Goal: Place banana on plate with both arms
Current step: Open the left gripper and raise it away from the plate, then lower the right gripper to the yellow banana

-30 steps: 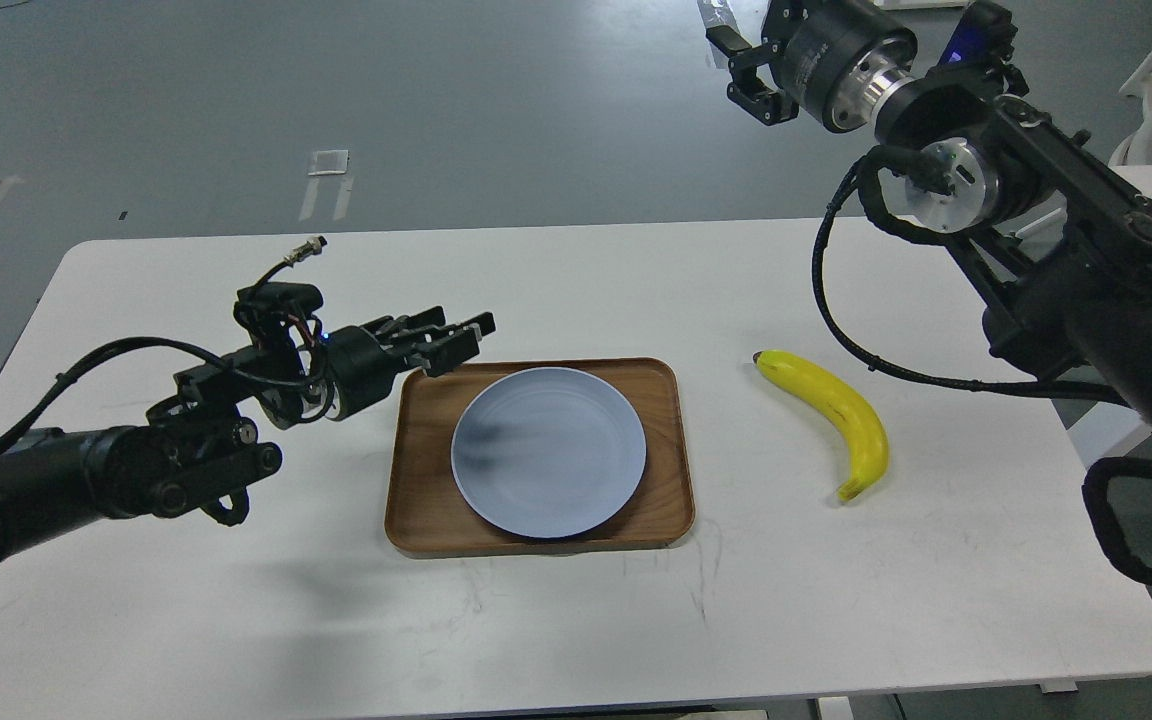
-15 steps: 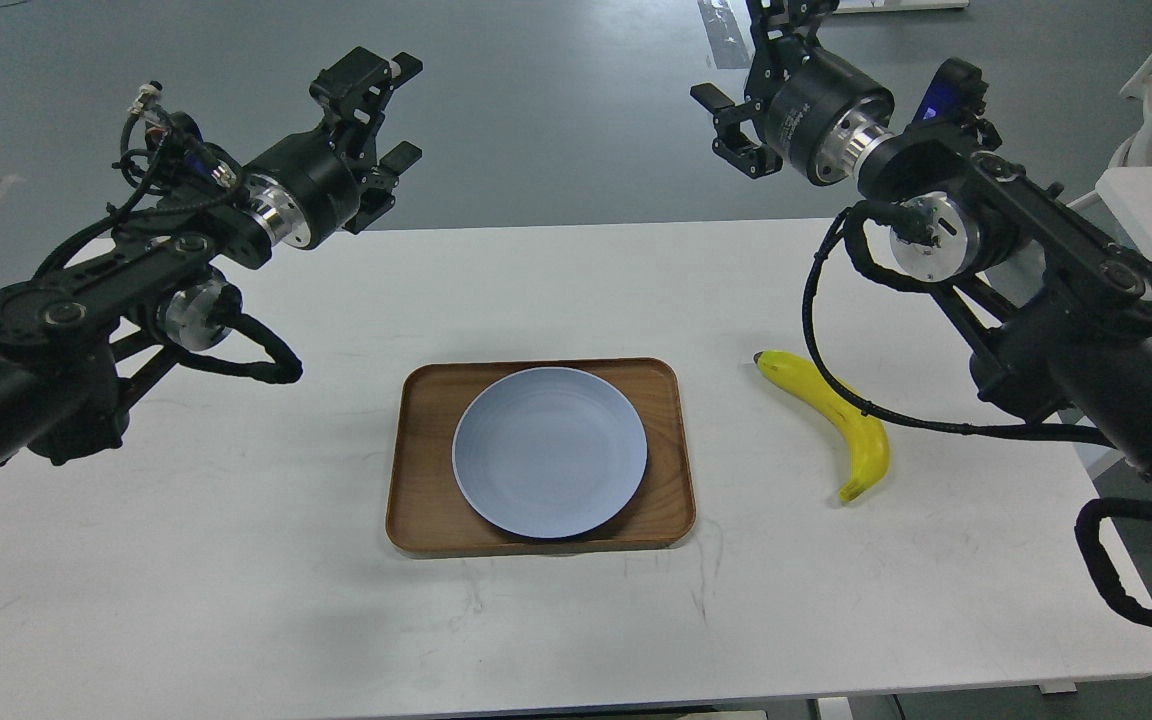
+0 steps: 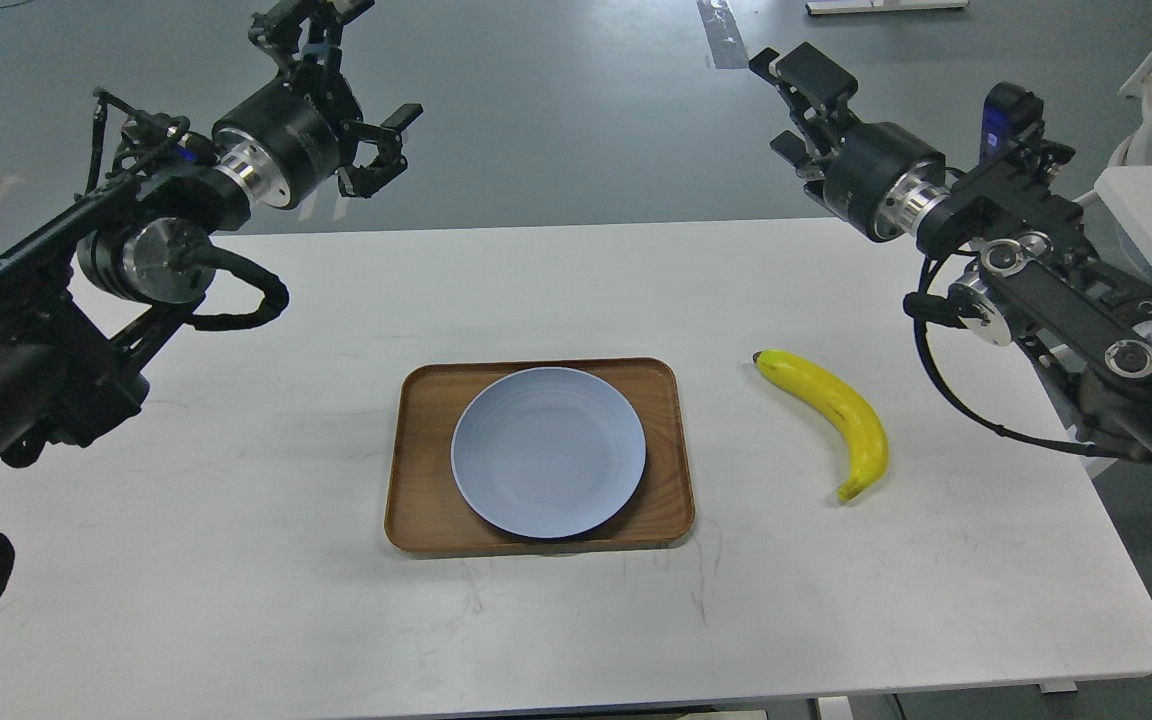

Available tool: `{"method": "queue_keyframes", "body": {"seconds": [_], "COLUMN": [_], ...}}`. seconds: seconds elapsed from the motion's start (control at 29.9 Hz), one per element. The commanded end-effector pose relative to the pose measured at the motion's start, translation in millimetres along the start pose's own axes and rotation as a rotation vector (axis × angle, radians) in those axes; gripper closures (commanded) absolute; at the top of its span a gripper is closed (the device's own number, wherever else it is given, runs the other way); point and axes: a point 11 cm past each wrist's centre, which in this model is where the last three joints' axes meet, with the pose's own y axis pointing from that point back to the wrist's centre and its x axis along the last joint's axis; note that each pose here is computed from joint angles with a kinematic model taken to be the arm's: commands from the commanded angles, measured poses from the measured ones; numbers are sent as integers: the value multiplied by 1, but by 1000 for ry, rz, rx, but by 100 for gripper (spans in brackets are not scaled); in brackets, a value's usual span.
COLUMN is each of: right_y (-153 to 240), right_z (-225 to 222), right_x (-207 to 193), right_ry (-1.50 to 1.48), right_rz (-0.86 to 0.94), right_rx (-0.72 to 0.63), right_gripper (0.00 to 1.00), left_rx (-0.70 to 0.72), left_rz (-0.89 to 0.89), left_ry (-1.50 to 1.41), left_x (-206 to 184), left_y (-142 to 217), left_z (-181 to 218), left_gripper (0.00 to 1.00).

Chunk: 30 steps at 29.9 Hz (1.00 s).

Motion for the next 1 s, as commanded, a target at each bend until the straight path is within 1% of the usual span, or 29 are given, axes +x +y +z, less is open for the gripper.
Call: {"method": "queue_keyframes", "body": {"seconds": [0.0, 0.1, 0.17, 0.23, 0.3, 0.47, 0.6, 0.7, 0.84, 0.87, 0.97], "right_y": [23, 48, 60, 77, 83, 91, 104, 111, 117, 118, 113], "right_z": [14, 23, 30, 51, 62, 82, 111, 123, 137, 141, 141], "right_x": [14, 15, 17, 15, 14, 8, 3, -6, -17, -21, -37], "right_ry": [296, 458, 505, 585, 617, 613, 623, 649, 680, 680, 672], "right_rz": [-40, -115, -153, -216, -240, -268, -326, -374, -430, -442, -473], "right_rx": [-29, -64, -95, -158, -191, -237, -319, -347, -376, -380, -362], "right_gripper": [0, 0, 0, 0, 0, 0, 0, 0, 0, 2, 2], "left_rx": [14, 27, 33, 48, 53, 53, 60, 68, 71, 72, 73], "left_rz": [6, 11, 14, 18, 21, 25, 26, 30, 31, 31, 29], "left_ry": [5, 6, 8, 6, 6, 9, 4, -6, -4, -4, -8], "left_x": [4, 6, 7, 9, 10, 11, 11, 12, 12, 13, 13], "left_y": [4, 5, 6, 9, 10, 11, 11, 12, 13, 13, 13], "left_z": [-7, -13, -17, -25, -27, -29, -31, -34, -36, -37, -37], "left_gripper": [2, 2, 2, 2, 2, 2, 2, 2, 2, 2, 2]}}
